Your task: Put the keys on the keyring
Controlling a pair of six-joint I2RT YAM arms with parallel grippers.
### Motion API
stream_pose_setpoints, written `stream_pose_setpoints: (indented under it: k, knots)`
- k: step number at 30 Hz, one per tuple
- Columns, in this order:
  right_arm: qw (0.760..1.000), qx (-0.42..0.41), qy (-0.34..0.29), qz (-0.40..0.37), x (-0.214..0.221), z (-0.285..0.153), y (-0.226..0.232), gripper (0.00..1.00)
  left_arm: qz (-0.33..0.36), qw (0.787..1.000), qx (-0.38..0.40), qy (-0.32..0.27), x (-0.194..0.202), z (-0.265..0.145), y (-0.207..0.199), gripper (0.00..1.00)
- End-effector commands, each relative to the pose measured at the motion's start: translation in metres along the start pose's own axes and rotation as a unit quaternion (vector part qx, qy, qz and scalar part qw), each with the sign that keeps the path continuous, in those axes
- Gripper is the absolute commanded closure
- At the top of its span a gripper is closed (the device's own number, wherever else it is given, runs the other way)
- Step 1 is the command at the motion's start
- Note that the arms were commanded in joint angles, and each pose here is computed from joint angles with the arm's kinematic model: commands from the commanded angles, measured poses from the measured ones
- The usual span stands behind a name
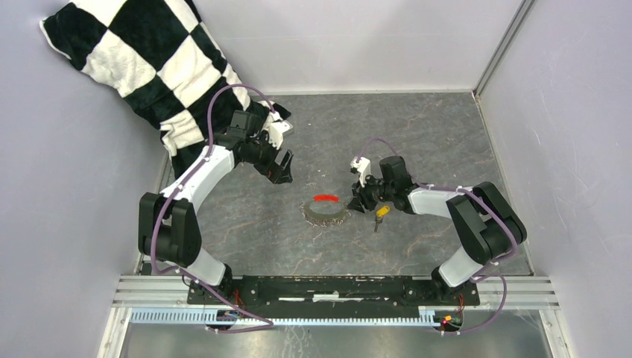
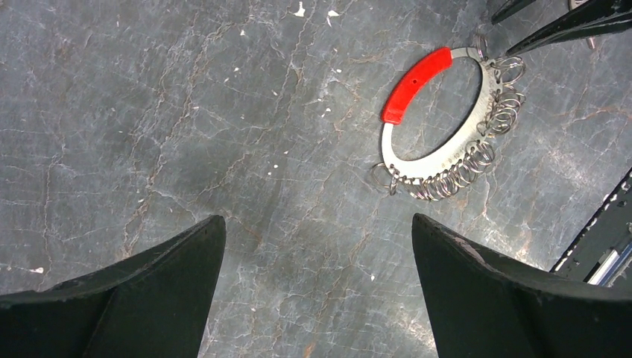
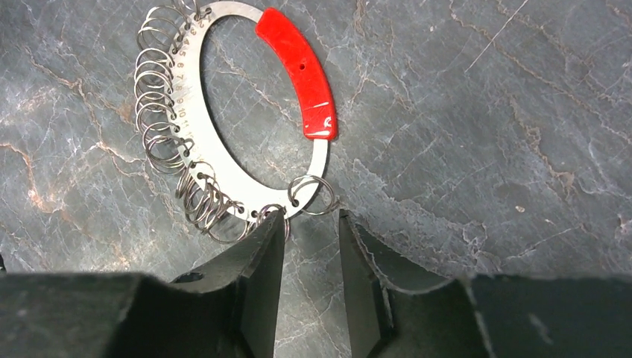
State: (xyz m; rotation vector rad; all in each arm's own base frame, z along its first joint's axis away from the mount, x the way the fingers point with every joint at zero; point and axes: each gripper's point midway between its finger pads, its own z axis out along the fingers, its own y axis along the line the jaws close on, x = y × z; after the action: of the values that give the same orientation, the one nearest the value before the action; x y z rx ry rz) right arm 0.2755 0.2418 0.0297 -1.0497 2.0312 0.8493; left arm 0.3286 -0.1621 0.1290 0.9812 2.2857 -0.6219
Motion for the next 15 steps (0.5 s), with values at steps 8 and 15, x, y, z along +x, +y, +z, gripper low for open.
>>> stream_pose_setpoints:
  k: [8,15]
  knots:
    - [0.999,0.011,-0.012,-0.039,-0.021,0.002,-0.013,0.42,0.036,0.999,0.001,-0.012,-0.008,-0.007,-0.010,0.00]
    - [0.999,-0.037,0.001,-0.033,-0.013,0.011,-0.001,0.48,0.039,0.999,-0.001,-0.010,-0.007,-0.007,-0.011,0.00]
